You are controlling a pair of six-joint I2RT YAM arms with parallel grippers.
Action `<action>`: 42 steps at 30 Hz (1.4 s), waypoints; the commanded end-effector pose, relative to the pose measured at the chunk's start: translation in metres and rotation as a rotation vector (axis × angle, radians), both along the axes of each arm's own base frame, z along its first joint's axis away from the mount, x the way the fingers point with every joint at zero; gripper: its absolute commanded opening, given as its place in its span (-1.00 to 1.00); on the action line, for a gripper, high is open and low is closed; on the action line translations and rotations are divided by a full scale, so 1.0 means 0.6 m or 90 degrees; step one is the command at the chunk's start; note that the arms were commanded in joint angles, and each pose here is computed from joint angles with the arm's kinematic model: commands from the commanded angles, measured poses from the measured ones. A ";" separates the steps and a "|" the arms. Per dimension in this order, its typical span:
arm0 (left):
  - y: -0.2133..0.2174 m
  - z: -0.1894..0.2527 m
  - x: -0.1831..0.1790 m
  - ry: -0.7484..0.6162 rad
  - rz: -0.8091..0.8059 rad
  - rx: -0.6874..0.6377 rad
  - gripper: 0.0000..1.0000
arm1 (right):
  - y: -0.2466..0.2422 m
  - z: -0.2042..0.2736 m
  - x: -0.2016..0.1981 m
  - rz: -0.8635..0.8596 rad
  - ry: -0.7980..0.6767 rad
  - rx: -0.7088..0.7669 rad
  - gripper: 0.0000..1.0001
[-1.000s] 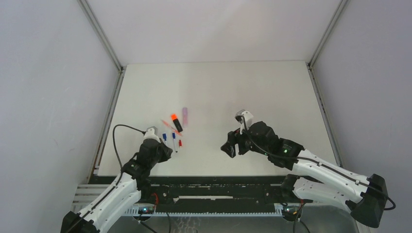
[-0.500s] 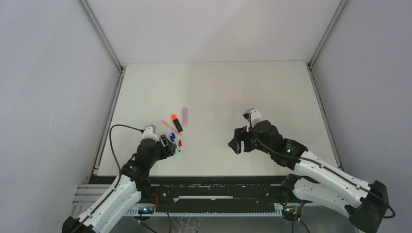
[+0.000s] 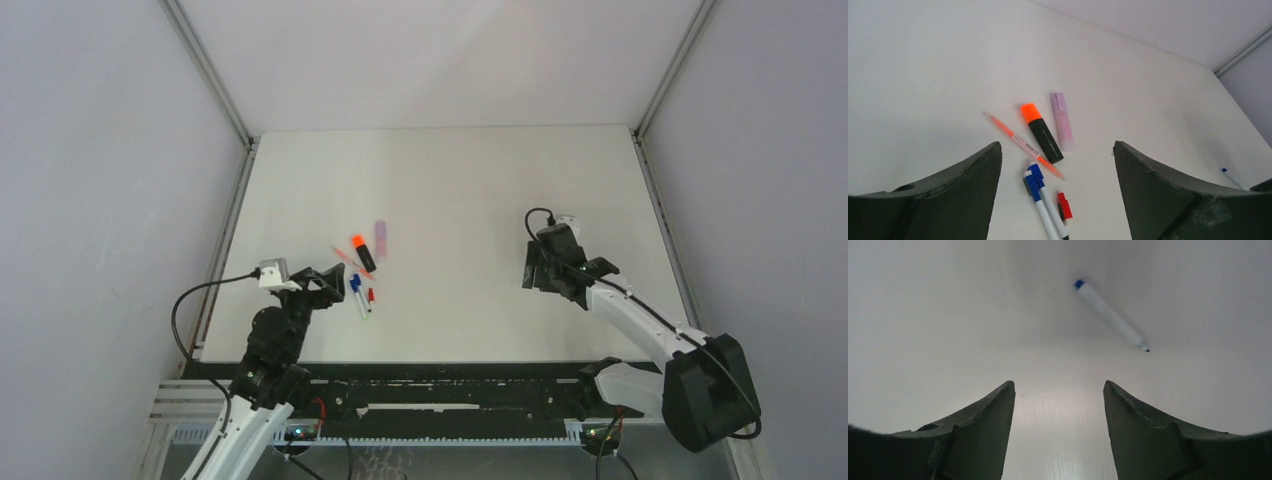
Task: Insert the pens into the pen caps
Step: Pick up the pen from the center of the board.
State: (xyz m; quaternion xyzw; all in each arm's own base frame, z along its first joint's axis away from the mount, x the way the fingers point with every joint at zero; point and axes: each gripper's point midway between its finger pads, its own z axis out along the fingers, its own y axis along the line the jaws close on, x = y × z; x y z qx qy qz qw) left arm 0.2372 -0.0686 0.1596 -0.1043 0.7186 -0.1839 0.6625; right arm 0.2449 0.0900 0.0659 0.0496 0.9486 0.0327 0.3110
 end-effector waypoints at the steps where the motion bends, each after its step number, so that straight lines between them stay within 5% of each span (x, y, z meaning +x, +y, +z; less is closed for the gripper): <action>1: 0.024 -0.005 -0.004 -0.015 0.038 0.017 0.70 | -0.031 0.012 0.042 -0.078 -0.017 0.007 0.27; 42: 0.002 -0.018 -0.001 0.017 -0.003 0.024 0.71 | -0.034 -0.043 0.164 -0.102 0.039 -0.011 0.23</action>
